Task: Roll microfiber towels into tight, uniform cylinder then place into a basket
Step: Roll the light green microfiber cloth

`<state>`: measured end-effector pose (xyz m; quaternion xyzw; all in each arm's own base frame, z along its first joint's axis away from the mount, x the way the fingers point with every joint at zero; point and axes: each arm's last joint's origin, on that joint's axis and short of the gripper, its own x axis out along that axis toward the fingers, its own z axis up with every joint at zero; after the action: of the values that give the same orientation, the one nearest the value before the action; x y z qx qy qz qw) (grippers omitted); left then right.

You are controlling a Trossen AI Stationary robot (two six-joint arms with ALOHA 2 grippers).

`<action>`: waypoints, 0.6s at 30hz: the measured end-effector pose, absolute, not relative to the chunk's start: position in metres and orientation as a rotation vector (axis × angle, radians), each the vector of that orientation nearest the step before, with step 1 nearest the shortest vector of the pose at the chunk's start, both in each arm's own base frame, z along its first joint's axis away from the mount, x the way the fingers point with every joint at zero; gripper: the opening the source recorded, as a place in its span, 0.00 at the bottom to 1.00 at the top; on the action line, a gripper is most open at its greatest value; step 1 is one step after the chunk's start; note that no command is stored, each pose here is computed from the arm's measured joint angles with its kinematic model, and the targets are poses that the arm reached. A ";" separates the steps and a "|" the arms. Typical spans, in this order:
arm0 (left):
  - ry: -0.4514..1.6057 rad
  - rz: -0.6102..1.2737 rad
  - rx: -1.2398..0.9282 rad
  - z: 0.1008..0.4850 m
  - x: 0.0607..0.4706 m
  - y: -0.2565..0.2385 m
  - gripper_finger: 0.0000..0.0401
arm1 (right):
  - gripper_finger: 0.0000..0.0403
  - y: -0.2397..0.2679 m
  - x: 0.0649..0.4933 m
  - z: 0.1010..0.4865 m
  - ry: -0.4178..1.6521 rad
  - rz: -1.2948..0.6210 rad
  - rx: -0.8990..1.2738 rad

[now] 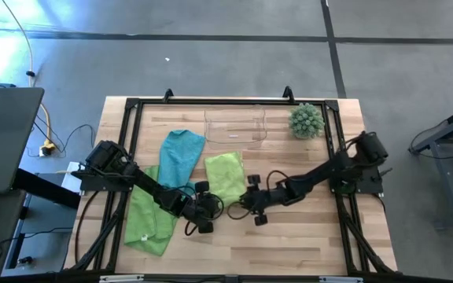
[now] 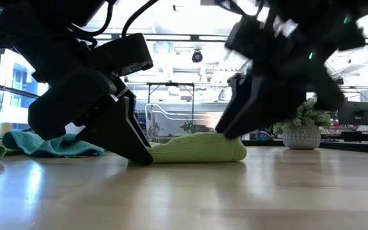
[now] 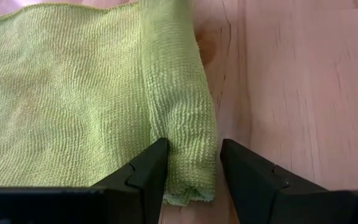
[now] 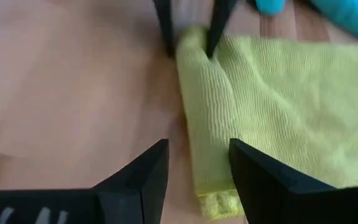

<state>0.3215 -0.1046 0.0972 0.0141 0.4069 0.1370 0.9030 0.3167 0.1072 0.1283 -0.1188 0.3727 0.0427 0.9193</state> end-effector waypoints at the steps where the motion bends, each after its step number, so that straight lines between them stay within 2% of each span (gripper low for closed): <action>1: 0.841 0.283 0.029 0.097 0.321 -0.105 0.36 | 0.40 0.105 0.318 0.123 0.782 0.080 -0.247; 5: 0.841 0.284 0.029 0.097 0.321 -0.105 0.36 | 0.40 0.097 0.321 0.111 0.809 0.014 -0.262; 11: 0.838 0.285 0.028 0.099 0.321 -0.104 0.36 | 0.39 0.094 0.324 0.104 0.825 0.013 -0.253; 14: 0.832 0.296 0.033 0.100 0.321 -0.104 0.36 | 0.34 0.095 0.324 0.103 0.828 0.017 -0.252; 18: 0.831 0.297 0.034 0.100 0.321 -0.104 0.36 | 0.20 0.095 0.323 0.102 0.837 0.017 -0.204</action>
<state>0.3210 -0.1040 0.0999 0.0163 0.4023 0.1436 0.9040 0.3233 0.0952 0.1020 -0.0988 0.4055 0.0081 0.9087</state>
